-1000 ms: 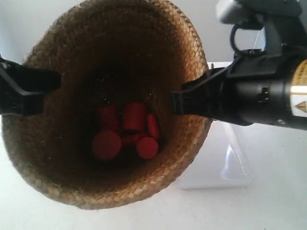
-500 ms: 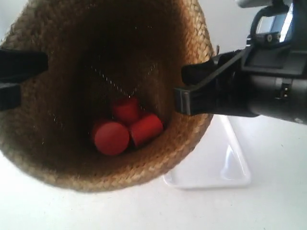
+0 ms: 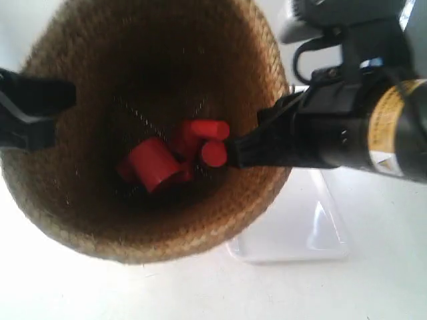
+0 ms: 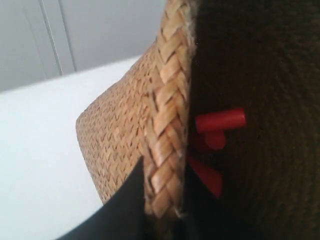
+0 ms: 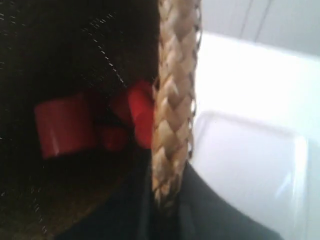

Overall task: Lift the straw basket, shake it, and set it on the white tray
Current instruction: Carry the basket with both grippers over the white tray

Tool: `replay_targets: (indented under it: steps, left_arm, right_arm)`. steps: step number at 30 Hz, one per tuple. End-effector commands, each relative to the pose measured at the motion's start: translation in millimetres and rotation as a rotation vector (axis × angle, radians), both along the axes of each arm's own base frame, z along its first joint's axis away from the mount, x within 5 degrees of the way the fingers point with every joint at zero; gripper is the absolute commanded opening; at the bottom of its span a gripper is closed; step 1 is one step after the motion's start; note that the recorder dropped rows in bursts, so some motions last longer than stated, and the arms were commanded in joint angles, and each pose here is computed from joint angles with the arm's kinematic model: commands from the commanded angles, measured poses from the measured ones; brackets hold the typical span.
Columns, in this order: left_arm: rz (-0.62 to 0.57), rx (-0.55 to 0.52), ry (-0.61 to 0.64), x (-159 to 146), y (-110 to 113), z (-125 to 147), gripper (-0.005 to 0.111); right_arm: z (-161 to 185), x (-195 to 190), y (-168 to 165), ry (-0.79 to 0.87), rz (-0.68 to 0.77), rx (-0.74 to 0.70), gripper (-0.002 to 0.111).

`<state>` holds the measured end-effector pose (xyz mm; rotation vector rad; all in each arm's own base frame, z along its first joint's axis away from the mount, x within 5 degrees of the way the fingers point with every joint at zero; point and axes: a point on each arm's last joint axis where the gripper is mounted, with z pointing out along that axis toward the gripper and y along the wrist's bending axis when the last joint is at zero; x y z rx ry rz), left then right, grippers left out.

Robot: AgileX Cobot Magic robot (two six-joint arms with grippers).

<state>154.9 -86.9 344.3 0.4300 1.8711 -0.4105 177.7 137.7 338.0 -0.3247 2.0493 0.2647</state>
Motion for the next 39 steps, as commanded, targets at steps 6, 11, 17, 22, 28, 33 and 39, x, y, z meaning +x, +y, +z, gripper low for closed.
replay_targets:
  steps: [6,11,17,22,28,33,39]
  left_arm:
    - [-0.01,0.087,-0.091,-2.2,3.7,-1.2,0.0]
    - [-0.036,-0.049,-0.016,-17.3,0.4,24.7,0.0]
    - [-0.053,0.072,-0.144,-10.2,-0.9,15.1,0.0]
    - [-0.045,0.001,-0.022,-19.7,1.7,27.8,0.0]
    - [-0.017,0.147,-0.118,-16.1,10.5,17.1,0.0]
    - [-0.017,0.052,-0.038,-21.4,9.0,24.7,0.0]
    - [-0.012,0.111,-0.167,-15.7,9.7,18.5,0.0]
  right_arm:
    - [23.8,-3.7,-4.6,-0.188,-0.016,-0.044,0.0]
    - [34.8,-21.0,4.2,-0.09,0.082,0.066,0.0]
    - [11.7,-9.5,2.9,-0.185,0.0,-0.064,0.0]
    - [18.5,-24.5,17.1,-0.102,0.128,0.091,0.0]
    - [9.1,-15.4,5.9,-0.209,-0.008,-0.043,0.0]
    - [26.2,-28.4,22.3,-0.135,0.149,0.102,0.0]
    - [15.7,-13.9,17.9,-0.206,0.028,-0.019,0.0]
